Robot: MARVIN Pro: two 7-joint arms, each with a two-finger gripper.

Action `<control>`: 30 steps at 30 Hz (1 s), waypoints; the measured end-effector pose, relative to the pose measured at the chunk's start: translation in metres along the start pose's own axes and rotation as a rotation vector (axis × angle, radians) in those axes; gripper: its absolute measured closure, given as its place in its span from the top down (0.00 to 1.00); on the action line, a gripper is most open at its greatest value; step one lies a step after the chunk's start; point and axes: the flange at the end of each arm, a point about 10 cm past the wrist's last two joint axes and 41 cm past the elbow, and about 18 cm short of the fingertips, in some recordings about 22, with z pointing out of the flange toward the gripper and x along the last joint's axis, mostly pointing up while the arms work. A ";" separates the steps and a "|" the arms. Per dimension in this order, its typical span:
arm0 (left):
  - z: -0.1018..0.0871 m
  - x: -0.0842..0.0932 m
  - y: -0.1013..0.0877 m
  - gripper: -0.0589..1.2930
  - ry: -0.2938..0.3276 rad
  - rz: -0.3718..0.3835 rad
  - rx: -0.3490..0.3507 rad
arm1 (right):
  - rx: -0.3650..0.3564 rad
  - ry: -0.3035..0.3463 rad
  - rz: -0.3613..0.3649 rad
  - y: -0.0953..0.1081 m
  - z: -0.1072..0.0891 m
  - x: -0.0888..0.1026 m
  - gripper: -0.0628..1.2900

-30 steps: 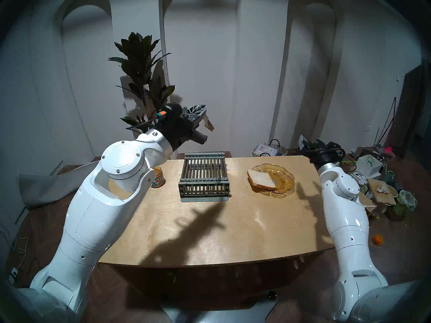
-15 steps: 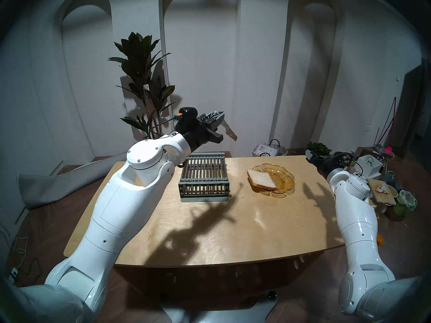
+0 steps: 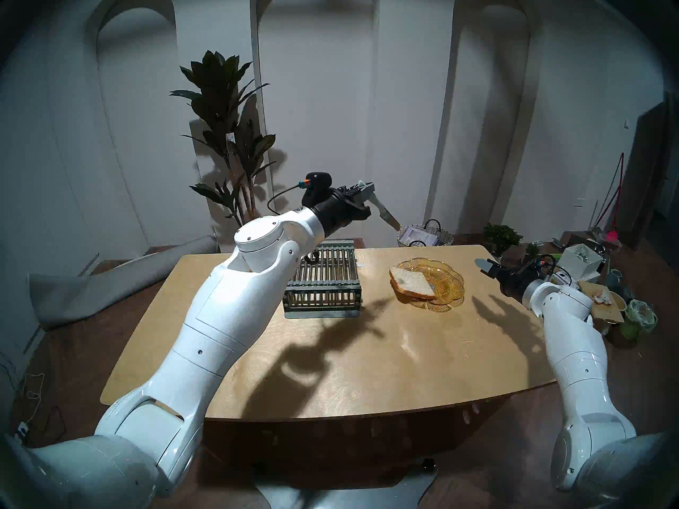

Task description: Spread peanut butter over the slice of bread with the knife

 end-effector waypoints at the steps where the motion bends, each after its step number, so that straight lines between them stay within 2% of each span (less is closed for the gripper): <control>1: 0.003 -0.002 -0.001 0.02 -0.003 -0.016 0.000 | 0.012 -0.010 0.004 0.002 0.000 -0.001 0.97; 9: 0.017 -0.011 -0.008 0.02 -0.012 -0.136 0.009 | 0.078 -0.039 0.033 0.017 0.003 -0.010 0.97; 18: 0.029 -0.019 -0.015 0.02 -0.024 -0.277 0.014 | 0.086 -0.049 0.064 0.030 0.012 -0.017 0.97; 30: 0.044 -0.029 -0.018 0.02 -0.052 -0.371 0.024 | 0.088 -0.089 0.109 0.037 0.022 -0.030 0.97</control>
